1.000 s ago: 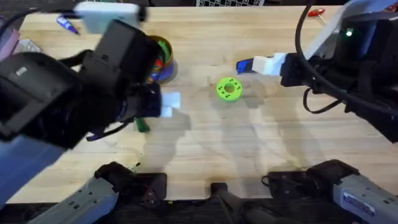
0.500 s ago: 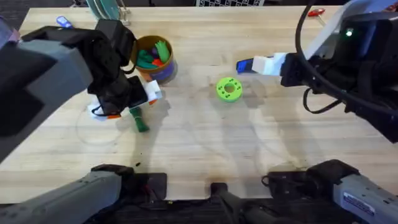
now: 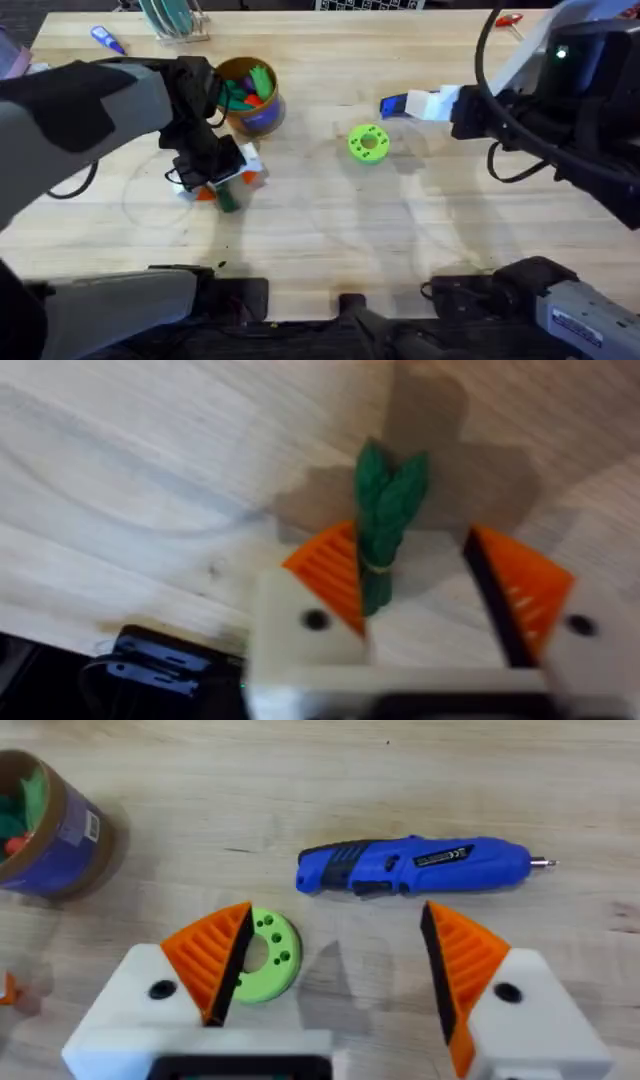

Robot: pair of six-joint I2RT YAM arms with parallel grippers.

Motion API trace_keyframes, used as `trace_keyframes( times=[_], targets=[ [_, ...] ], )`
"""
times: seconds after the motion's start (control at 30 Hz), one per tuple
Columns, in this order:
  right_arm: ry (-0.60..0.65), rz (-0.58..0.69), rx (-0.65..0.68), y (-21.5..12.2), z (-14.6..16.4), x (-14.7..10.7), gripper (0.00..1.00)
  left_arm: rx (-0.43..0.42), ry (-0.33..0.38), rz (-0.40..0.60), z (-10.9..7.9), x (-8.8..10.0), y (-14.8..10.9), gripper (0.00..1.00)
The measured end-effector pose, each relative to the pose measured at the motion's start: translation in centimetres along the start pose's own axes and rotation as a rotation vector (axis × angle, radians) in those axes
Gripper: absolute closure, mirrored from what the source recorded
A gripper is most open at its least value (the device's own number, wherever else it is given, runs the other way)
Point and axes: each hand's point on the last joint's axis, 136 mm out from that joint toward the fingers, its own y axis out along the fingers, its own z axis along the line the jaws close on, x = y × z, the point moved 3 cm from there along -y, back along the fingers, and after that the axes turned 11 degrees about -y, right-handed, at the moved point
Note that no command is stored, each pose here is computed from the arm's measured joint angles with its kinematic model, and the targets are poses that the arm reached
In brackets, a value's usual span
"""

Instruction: Pick up the gripper from the table and insert it into the empty holder that is missing its gripper. Then pick up a screw, insert it into the mounting hole, and use the screwdriver to tighten it. Finally, clean up the table by picking up the vegetable and placing it into the bucket.

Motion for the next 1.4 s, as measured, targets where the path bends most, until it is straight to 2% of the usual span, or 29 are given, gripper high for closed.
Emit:
trace_keyframes(
  times=[0.13,0.17,0.2,0.4,0.47,0.53,0.63,0.8,0.9,1.03,1.17,1.3,1.4],
  targets=[
    [0.0,0.0,0.0,0.0,0.0,0.0,0.01,-0.021,0.002,0.014,-0.6,0.0,0.1,0.898],
    [0.0,0.0,0.0,0.0,0.0,0.0,0.01,-0.018,0.003,0.015,-0.6,0.0,0.0,0.967],
    [0.0,0.0,0.0,0.0,0.0,0.0,0.01,-0.017,0.002,0.016,-0.5,0.0,0.1,0.986],
    [0.0,0.0,0.0,0.0,0.0,0.0,0.01,0.042,0.001,0.068,0.8,-1.2,-0.2,0.986],
    [0.0,0.0,0.0,0.0,0.0,0.0,0.01,0.049,0.0,0.087,1.2,-1.7,-1.1,0.986],
    [0.0,0.0,0.0,0.0,0.0,0.0,0.01,0.016,0.0,0.09,0.9,-1.9,-2.8,0.986],
    [0.0,0.0,0.0,0.0,0.0,0.0,0.01,-0.094,0.003,0.062,-0.6,-1.6,-6.5,0.987],
    [0.0,0.0,0.0,0.0,0.0,0.0,0.01,-0.346,0.031,-0.046,-4.3,0.0,-12.7,0.988],
    [0.0,0.0,0.0,0.0,0.0,0.0,0.01,-0.485,0.052,-0.181,-6.8,2.4,-15.1,0.989],
    [0.0,0.0,0.0,0.0,0.0,0.0,0.01,-0.602,0.058,-0.346,-9.6,5.7,-16.9,0.99],
    [0.0,0.0,0.0,0.0,0.0,0.0,0.01,-0.638,0.058,-0.4,-11.6,7.9,-16.6,0.99],
    [0.0,0.0,0.0,0.0,0.0,0.0,0.01,-0.603,0.052,-0.382,-12.8,9.2,-14.4,0.99],
    [0.0,0.0,0.0,0.0,0.0,0.0,0.01,-0.572,0.048,-0.354,-13.0,9.4,-13.0,0.99]
  ],
)
